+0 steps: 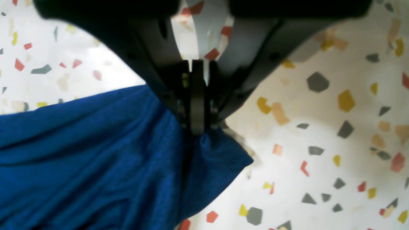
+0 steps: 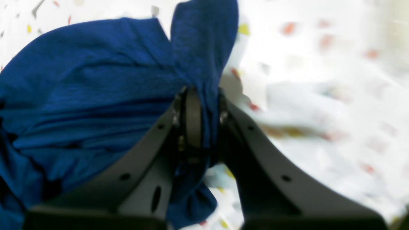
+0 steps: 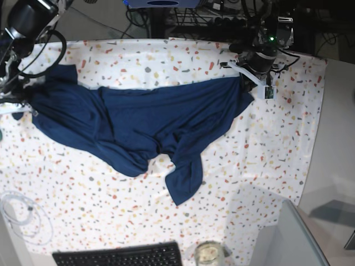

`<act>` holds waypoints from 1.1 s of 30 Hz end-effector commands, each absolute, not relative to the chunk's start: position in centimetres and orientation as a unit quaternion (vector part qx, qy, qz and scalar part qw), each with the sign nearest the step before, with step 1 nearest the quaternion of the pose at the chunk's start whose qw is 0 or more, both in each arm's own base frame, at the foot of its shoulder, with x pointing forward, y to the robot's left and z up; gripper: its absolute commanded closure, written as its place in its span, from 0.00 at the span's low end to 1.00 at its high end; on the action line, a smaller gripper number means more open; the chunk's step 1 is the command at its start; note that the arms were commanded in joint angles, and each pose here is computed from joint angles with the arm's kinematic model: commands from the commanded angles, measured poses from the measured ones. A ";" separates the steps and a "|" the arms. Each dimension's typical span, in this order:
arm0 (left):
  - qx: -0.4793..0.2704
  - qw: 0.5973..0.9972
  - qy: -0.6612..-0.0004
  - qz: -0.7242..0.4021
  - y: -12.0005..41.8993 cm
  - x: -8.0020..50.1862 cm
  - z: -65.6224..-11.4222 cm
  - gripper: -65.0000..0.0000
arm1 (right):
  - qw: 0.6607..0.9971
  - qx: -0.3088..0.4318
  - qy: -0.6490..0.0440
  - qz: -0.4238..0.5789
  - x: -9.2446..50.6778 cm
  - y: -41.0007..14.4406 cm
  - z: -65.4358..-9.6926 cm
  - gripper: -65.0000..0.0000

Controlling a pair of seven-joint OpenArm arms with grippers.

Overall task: Layout the t-shirt on the table in an organized manner, then fold the t-shirt properly
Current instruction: 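Hold the shirt edges with both grippers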

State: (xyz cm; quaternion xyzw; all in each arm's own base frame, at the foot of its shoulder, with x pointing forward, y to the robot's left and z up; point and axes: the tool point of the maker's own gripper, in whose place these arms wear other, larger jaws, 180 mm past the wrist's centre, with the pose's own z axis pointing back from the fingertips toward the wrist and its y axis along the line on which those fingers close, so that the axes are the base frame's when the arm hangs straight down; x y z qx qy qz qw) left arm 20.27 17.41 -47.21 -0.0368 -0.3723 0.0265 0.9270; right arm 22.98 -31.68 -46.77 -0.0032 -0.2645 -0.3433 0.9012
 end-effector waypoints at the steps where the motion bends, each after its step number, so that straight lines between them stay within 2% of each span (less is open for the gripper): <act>1: -0.031 0.920 -0.390 0.019 18.0 20.8 -46.1 1.00 | 0.895 -0.014 -0.291 -0.336 23.7 -32.6 -45.0 0.97; 5: -0.033 0.915 -0.403 0.008 17.8 20.7 -44.6 1.00 | 0.900 -0.028 -0.285 -0.328 22.1 -33.0 -43.6 0.99; 9: -0.032 0.907 -0.420 -0.003 18.0 21.4 -43.0 1.00 | 0.906 -0.024 -0.273 -0.324 22.0 -32.7 -43.7 0.94; 11: -0.031 0.906 -0.422 -0.004 18.0 21.5 -42.9 1.00 | 0.909 -0.016 -0.261 -0.325 22.0 -32.3 -44.1 0.82; 15: -0.031 0.904 -0.427 -0.005 17.9 22.0 -42.7 1.00 | 0.912 -0.006 -0.249 -0.327 22.1 -31.8 -44.4 0.48; 16: -0.031 0.904 -0.426 -0.006 17.9 21.9 -42.7 1.00 | 0.912 -0.006 -0.248 -0.327 22.1 -31.7 -44.5 0.45; 26: -0.030 0.908 -0.418 -0.005 18.0 21.4 -43.2 1.00 | 0.919 0.018 -0.200 -0.339 20.7 -30.4 -47.5 0.45; 28: -0.031 0.908 -0.418 -0.006 17.9 21.4 -43.2 1.00 | 0.920 0.021 -0.192 -0.342 20.4 -30.2 -48.1 0.46; 29: -0.031 0.908 -0.418 -0.005 17.9 21.4 -43.2 1.00 | 0.919 0.020 -0.194 -0.342 20.5 -30.2 -48.0 0.53; 30: -0.032 0.908 -0.418 -0.005 17.9 21.4 -43.2 1.00 | 0.918 0.018 -0.202 -0.341 20.7 -30.3 -47.8 0.66; 32: -0.033 0.908 -0.418 -0.005 17.8 21.4 -43.3 1.00 | 0.916 0.013 -0.212 -0.341 20.9 -30.7 -47.1 0.99; 33: -0.033 0.908 -0.418 -0.005 17.8 21.4 -43.3 1.00 | 0.914 0.008 -0.221 -0.339 21.2 -31.0 -46.5 1.00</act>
